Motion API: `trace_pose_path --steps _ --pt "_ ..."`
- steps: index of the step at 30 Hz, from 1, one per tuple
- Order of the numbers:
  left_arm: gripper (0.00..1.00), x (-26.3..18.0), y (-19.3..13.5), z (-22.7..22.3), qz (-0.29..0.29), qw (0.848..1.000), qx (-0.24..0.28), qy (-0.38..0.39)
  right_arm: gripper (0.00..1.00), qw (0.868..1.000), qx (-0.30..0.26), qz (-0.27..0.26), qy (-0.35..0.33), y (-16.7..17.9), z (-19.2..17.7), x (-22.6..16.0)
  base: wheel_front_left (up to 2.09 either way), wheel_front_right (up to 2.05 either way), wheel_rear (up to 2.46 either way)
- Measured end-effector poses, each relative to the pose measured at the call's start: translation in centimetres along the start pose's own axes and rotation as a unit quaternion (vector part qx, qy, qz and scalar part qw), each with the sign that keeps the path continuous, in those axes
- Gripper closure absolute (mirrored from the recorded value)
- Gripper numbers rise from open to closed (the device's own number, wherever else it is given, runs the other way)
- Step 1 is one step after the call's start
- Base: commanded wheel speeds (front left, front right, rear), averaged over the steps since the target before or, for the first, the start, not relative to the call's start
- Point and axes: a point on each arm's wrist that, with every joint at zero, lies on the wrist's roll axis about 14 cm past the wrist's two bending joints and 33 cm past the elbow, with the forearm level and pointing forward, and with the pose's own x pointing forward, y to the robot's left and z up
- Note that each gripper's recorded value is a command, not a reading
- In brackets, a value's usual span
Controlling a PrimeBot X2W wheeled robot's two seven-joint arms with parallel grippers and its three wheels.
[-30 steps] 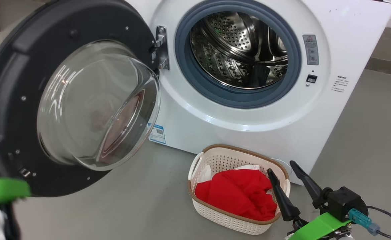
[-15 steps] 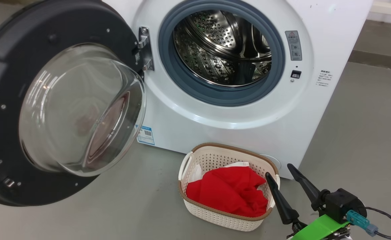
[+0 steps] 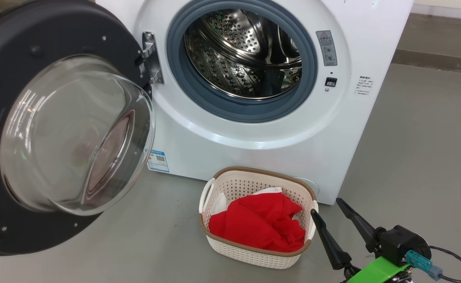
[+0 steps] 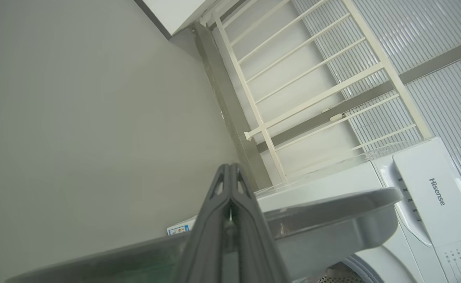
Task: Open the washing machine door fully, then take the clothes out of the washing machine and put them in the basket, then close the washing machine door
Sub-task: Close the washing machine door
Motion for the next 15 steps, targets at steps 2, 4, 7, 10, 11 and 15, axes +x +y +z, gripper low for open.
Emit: trace_pose_path --steps 2,4,7,10,11,15 --pt "1.00 0.1 0.3 -1.0 0.005 1.000 -0.003 0.027 0.00 1.000 0.000 -0.001 0.000 0.0 0.0 -0.1 0.00 0.00 0.00" --pt "1.00 0.1 0.4 -1.3 0.006 0.999 0.005 0.042 0.00 1.000 0.000 -0.001 0.000 0.0 0.0 -0.1 0.00 0.00 0.00" --pt "1.00 0.0 0.5 -1.5 0.005 0.998 0.008 0.057 0.00 1.000 0.000 -0.001 0.002 0.0 -0.1 -0.1 0.00 0.00 0.00" --pt "1.00 -0.1 0.4 -1.9 -0.002 0.997 0.007 0.076 0.00 1.000 0.002 0.000 0.003 0.1 -0.2 -0.1 0.00 0.00 0.00" --pt "1.00 -0.2 0.3 -2.1 -0.005 0.996 0.002 0.084 0.00 1.000 0.002 0.000 0.003 0.2 -0.2 0.0 0.00 0.00 0.00" --pt "1.00 -0.4 0.3 -2.4 -0.014 0.995 0.004 0.097 0.00 1.000 0.005 0.001 0.004 0.3 -0.3 0.1 0.00 0.00 0.00"
